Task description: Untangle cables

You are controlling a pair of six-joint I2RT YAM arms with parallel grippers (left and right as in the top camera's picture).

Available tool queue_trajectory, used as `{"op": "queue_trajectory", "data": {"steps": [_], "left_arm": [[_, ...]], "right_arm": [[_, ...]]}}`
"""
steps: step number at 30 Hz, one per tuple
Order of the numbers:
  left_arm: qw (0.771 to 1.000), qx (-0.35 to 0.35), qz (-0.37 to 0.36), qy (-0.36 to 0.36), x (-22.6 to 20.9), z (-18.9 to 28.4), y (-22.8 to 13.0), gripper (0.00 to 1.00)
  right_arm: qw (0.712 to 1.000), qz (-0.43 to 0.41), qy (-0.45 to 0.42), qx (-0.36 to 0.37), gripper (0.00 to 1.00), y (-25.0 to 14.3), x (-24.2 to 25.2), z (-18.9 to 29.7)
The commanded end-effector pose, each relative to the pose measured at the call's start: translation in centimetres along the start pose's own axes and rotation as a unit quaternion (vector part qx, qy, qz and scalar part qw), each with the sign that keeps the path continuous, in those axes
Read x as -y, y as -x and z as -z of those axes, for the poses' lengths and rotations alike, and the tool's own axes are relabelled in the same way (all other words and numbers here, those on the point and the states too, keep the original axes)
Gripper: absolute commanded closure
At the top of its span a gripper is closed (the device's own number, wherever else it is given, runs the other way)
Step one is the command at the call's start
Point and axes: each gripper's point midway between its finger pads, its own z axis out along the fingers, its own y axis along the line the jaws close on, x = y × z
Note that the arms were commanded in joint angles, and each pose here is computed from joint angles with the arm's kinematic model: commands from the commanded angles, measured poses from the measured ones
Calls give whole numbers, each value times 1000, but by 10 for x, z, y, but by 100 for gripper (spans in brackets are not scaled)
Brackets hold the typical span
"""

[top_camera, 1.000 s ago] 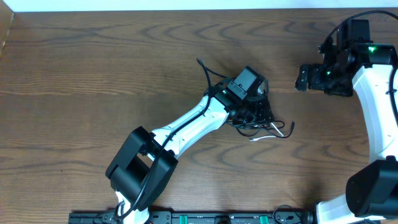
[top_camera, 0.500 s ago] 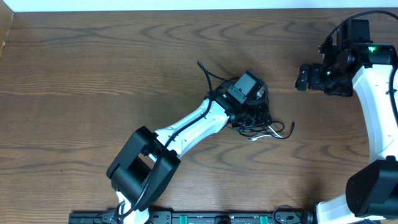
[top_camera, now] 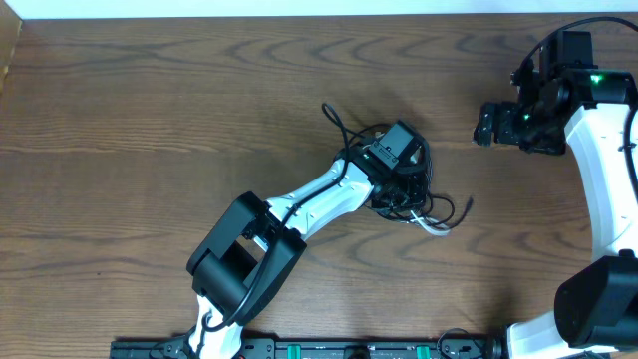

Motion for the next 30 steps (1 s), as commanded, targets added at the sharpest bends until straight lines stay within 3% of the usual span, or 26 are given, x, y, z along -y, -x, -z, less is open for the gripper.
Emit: {"op": "queue_trajectory", "data": {"steps": [1, 8, 15, 23, 30], "left_arm": [[1000, 2, 5, -9, 1, 6, 4, 92], [994, 39, -84, -55, 28, 62, 16, 93], [964, 170, -201, -33, 57, 151, 27, 93], [922, 289, -258, 8, 68, 227, 34, 93], [909, 340, -240, 21, 61, 264, 53, 93]], "right_arm": [[1000, -3, -3, 14, 5, 5, 1, 8], [1000, -1, 9, 13, 4, 4, -4, 8], [997, 22, 77, 21, 4, 8, -38, 9], [982, 89, 164, 31, 4, 5, -98, 14], [976, 123, 174, 35, 5, 1, -121, 14]]}}
